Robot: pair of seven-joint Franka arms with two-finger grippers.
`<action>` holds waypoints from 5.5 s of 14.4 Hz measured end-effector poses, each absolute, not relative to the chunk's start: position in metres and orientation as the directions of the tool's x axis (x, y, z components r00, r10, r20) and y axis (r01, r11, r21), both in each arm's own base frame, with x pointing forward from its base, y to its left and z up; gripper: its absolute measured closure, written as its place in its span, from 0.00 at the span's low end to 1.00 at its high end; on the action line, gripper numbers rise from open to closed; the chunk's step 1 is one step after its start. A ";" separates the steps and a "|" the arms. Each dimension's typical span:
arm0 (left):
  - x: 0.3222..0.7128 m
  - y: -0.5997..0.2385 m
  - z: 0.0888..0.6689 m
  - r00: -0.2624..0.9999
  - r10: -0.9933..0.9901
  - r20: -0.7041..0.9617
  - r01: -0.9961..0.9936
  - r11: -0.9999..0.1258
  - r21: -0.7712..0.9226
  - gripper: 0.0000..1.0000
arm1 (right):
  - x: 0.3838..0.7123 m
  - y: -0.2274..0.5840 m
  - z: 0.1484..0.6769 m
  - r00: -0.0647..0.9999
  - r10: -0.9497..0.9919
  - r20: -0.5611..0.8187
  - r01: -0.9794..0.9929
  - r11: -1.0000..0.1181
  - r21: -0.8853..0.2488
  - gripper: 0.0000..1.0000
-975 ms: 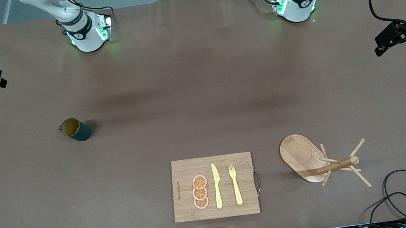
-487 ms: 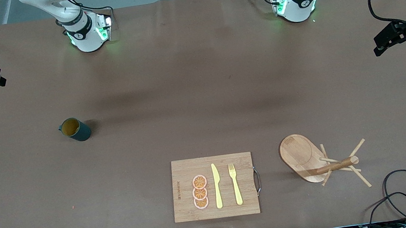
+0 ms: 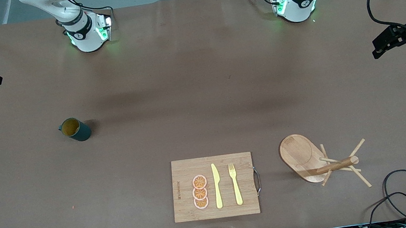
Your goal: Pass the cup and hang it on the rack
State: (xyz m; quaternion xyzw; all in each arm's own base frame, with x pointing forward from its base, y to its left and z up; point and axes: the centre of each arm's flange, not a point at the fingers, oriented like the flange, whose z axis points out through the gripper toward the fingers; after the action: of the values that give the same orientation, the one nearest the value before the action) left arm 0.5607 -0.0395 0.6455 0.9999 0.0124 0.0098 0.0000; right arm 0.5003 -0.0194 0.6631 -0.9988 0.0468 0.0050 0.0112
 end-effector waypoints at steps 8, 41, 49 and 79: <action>0.561 -0.041 0.649 0.999 0.023 0.027 0.023 -1.000 0.001 0.00 | 0.613 -0.024 0.492 0.992 0.028 -0.123 0.026 -1.000 -0.017 0.00; 0.555 -0.038 0.647 0.999 0.027 -0.018 0.027 -1.000 -0.003 0.00 | 0.530 -0.071 0.225 0.952 0.285 -0.108 0.282 -0.958 -0.046 0.04; 0.553 -0.036 0.647 0.999 0.031 -0.035 0.031 -1.000 -0.005 0.00 | 0.539 -0.060 0.223 0.919 0.372 -0.128 0.363 -0.927 -0.091 0.88; 0.553 -0.017 0.654 0.998 0.065 -0.024 0.065 -0.998 -0.005 0.00 | 0.429 0.456 0.233 0.990 0.138 -0.043 0.137 -0.990 -0.021 0.96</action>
State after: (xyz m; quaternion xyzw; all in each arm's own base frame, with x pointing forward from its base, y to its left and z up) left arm 0.5529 -0.0169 0.6541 0.9994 0.0327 -0.0123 -0.0019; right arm 0.4286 0.4564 0.2327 -0.9973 -0.0687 0.0223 0.0092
